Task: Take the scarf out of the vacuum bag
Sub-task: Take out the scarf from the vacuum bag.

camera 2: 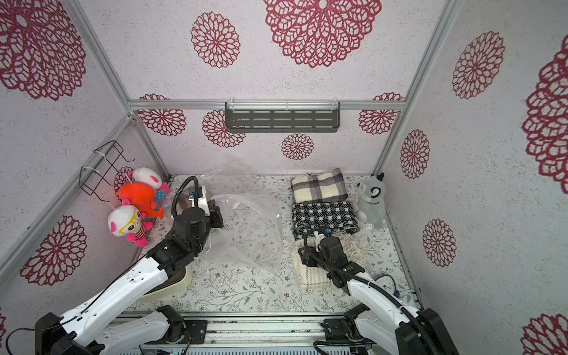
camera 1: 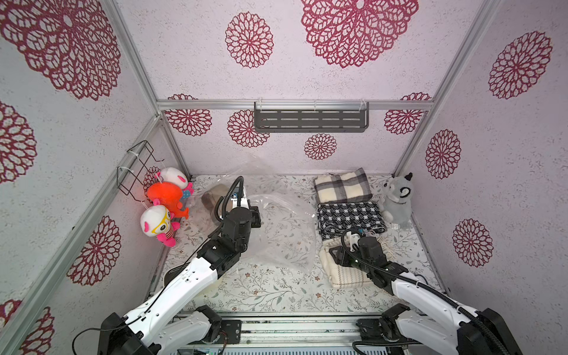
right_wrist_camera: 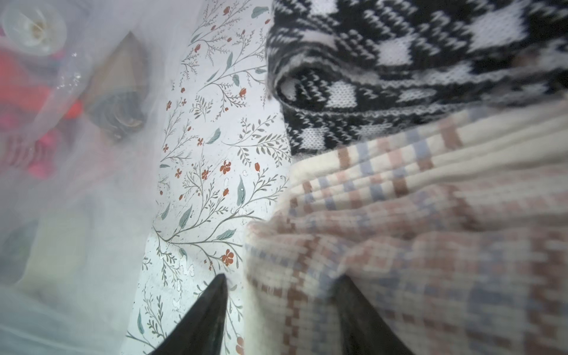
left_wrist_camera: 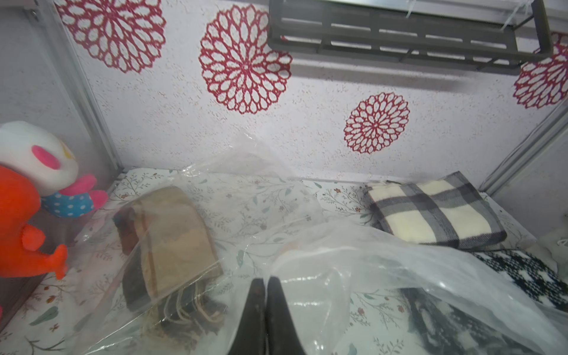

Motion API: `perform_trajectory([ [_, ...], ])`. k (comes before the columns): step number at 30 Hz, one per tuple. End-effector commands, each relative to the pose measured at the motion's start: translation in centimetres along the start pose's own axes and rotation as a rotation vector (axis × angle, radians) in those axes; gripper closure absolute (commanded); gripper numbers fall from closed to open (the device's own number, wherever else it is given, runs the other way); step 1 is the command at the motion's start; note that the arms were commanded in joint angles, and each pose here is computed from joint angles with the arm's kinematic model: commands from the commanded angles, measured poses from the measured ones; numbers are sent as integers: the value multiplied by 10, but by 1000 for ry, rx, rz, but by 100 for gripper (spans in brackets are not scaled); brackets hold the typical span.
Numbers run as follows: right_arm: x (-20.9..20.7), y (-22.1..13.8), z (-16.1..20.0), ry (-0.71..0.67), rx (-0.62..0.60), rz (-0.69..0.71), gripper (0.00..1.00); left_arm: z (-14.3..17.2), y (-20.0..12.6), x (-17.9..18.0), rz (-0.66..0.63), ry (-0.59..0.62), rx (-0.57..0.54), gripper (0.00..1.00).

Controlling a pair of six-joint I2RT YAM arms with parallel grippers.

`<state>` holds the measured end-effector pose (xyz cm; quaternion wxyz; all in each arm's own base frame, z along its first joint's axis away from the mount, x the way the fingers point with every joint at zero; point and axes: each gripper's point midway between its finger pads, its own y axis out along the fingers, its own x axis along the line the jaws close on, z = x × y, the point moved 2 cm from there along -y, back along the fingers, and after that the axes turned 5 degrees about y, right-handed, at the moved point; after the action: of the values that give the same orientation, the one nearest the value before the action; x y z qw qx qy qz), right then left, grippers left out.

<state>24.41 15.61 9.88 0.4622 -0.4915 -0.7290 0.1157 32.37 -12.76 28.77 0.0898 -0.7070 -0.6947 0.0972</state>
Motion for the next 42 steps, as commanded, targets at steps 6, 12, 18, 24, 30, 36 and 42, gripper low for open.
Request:
perform_trajectory([
  [6, -18, 18, 20, 28, 17, 25, 47, 45, 13, -32, 91, -2, 110, 100],
  [12, 18, -16, -14, -5, -155, -131, 39, 63, 19, -58, 135, 36, 149, 100],
  [18, 60, -39, -21, -72, -164, -286, 35, 46, 9, -79, 202, 31, 124, 100],
  [24, 128, -37, 3, -207, -151, -456, 36, 24, -1, -106, 252, 70, 88, 100],
  [30, 149, 10, -2, -236, -152, -380, 42, 17, -2, -124, 232, 145, 86, 100],
  [36, 164, 67, -12, -246, -97, -366, 49, 15, -17, -121, 269, 107, 41, 100],
  [42, 204, 136, 6, -248, 38, -453, 57, -1, -24, -76, 67, 143, -25, 100],
])
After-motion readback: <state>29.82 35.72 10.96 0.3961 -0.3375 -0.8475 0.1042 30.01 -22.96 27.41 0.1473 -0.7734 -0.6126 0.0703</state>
